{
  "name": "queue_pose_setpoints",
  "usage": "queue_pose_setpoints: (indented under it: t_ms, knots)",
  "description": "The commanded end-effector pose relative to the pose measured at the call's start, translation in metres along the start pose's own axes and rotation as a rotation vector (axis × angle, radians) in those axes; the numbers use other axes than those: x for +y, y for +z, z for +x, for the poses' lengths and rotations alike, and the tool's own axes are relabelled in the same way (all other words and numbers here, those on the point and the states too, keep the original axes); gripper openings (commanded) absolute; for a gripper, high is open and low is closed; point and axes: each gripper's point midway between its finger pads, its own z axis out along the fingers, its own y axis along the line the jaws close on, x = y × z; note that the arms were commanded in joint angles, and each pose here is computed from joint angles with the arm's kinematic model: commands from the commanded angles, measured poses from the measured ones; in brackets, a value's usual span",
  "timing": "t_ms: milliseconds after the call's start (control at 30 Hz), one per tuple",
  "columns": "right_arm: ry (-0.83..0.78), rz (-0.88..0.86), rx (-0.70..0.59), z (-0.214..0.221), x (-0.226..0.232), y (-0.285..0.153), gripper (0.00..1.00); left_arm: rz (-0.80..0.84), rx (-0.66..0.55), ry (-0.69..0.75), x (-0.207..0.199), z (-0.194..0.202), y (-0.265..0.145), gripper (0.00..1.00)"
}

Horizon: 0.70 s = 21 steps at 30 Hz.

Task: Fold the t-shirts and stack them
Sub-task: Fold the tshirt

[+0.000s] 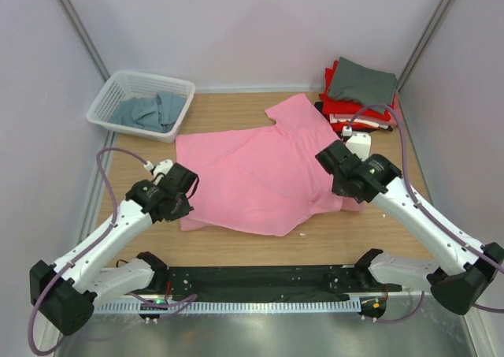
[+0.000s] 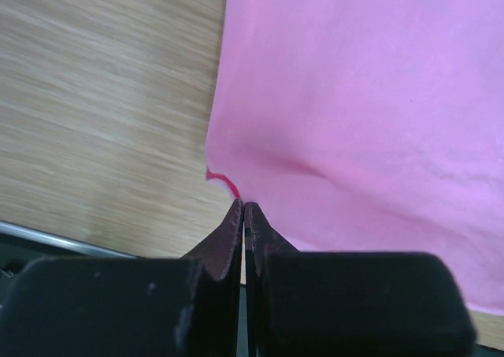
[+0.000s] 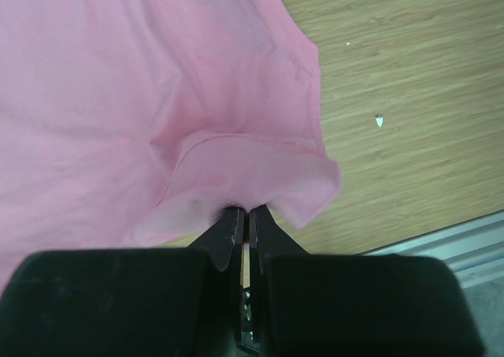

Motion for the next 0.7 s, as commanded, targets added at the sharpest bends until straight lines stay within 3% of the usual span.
queue_pose_setpoints:
  t_ms: [0, 667]
  knots:
    - [-0.077, -0.042, -0.004, -0.017, 0.01, 0.015, 0.01, 0.061, -0.009, 0.046, -0.013, -0.022, 0.005, 0.0]
    - [-0.221, -0.005, 0.019, -0.095, 0.041, 0.078, 0.01, -0.026, 0.042, 0.01, -0.004, -0.061, 0.059, 0.0]
